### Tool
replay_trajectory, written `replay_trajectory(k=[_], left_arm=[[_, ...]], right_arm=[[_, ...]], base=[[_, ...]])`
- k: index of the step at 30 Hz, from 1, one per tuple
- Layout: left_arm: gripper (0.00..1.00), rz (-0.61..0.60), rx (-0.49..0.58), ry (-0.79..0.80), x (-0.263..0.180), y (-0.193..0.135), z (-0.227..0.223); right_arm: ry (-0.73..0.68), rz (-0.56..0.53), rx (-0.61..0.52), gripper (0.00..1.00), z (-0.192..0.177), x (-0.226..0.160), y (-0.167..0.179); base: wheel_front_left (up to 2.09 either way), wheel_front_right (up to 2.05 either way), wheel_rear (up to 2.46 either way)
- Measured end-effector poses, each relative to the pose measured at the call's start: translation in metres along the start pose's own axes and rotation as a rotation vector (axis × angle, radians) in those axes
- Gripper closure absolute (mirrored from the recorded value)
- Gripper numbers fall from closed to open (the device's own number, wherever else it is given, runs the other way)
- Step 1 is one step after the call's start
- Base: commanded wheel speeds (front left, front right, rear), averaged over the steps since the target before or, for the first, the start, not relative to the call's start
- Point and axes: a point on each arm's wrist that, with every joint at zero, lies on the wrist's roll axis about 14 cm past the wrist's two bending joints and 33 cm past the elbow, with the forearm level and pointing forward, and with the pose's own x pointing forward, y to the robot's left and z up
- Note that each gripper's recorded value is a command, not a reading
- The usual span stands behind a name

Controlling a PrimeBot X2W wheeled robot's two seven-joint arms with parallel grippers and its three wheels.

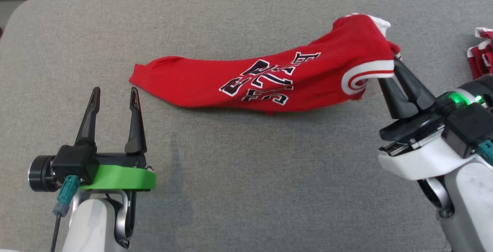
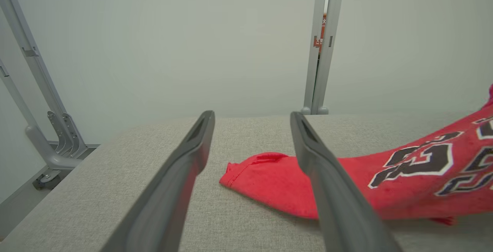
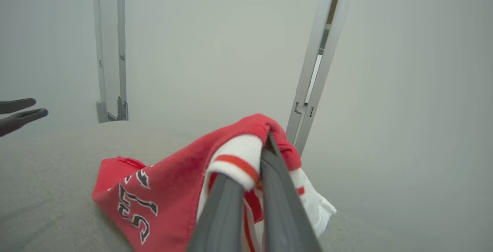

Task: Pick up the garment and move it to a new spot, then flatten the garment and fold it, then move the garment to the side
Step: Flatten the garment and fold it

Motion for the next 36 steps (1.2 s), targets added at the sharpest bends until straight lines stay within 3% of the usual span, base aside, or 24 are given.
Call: replay_trajectory(k=[8, 14, 23, 34, 36], left_arm=[[0.00, -0.022, -0.011, -0.027, -0.002, -0.009, 0.010], [0.00, -0.012, -0.010, -0.030, -0.006, -0.006, 0.013], [0.00, -0.031, -0.013, -0.020, 0.004, -0.012, 0.005], [0.00, -0.058, -0.020, 0.027, 0.025, -0.019, -0.022], [0.00, -0.052, -0.017, 0.043, 0.024, -0.016, -0.028]], right_arm=[[-0.167, -0.026, -0.149, 1.00, 0.084, 0.003, -0.021], [-0.179, -0.039, -0.173, 1.00, 0.100, 0.006, -0.028], [0.042, -0.110, -0.073, 1.00, 0.018, 0.013, -0.063], [0.324, -0.197, 0.048, 1.00, -0.120, 0.019, -0.099], [0.355, -0.204, 0.077, 0.58, -0.140, 0.018, -0.096]], base=[[0.00, 0.00, 0.00], [0.00, 0.00, 0.00], [0.00, 0.00, 0.00], [0.00, 0.00, 0.00], [0.00, 0.00, 0.00]])
